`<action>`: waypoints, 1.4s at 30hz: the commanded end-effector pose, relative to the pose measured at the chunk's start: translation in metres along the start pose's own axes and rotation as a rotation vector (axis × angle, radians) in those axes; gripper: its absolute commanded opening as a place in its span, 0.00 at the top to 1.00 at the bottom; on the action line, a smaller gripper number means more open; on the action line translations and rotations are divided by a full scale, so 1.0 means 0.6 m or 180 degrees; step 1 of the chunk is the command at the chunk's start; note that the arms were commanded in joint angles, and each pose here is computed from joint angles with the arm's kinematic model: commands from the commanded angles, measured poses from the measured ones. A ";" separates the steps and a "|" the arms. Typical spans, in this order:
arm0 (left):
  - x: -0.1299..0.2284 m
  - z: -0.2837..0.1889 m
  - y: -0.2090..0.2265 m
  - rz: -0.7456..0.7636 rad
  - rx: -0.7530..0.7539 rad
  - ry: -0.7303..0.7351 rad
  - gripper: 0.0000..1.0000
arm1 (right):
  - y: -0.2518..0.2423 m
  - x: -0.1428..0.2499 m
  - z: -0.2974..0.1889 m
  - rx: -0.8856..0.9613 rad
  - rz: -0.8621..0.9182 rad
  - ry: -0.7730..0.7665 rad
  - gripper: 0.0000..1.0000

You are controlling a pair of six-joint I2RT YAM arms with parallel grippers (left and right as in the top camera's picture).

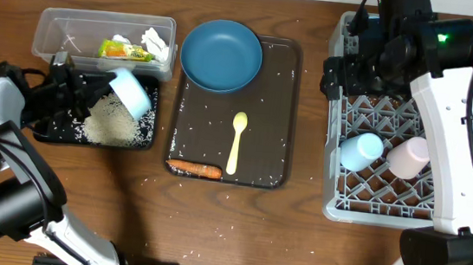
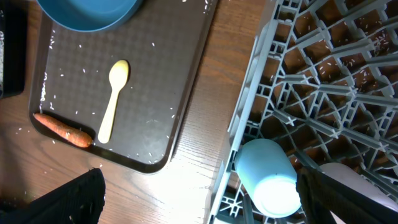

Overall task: Sort waste into correct bins and load items into the dishwasher rack
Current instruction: 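Carry bowl left and tip rice onto black tray, then lower emptied light-blue bowl onto brown tray and open left gripper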

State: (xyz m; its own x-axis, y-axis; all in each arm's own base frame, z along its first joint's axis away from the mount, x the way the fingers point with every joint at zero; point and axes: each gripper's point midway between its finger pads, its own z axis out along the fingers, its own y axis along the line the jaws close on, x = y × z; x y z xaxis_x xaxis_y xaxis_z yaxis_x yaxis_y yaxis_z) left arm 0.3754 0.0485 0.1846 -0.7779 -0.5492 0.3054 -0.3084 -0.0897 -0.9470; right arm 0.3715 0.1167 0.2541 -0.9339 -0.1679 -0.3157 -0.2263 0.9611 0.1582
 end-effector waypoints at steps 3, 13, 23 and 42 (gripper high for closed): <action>0.059 0.051 -0.040 0.0374 0.0045 0.0316 0.94 | 0.006 -0.007 0.001 -0.0004 -0.0086 -0.0049 0.03; 0.146 0.175 0.097 0.1543 -0.2260 0.0774 0.94 | 0.030 -0.023 0.000 -0.0250 -0.0105 -0.0169 0.03; 0.160 0.245 0.180 0.2639 -0.4049 0.0283 0.94 | 0.042 -0.039 -0.001 -0.0285 -0.0165 -0.0304 0.04; 0.165 0.277 0.209 0.2650 -0.4273 0.0167 0.62 | 0.048 -0.066 -0.004 -0.0315 -0.0212 -0.0516 0.04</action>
State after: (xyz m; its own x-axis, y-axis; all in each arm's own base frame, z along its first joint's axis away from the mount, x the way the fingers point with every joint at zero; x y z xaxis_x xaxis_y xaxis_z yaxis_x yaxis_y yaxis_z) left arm 0.3466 -0.1619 0.0720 -0.9799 0.0145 -0.1990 0.0310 0.9963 -0.0800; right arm 0.3992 0.1453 0.2711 -0.8714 -0.1757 -0.4581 -0.2995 0.9300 0.2130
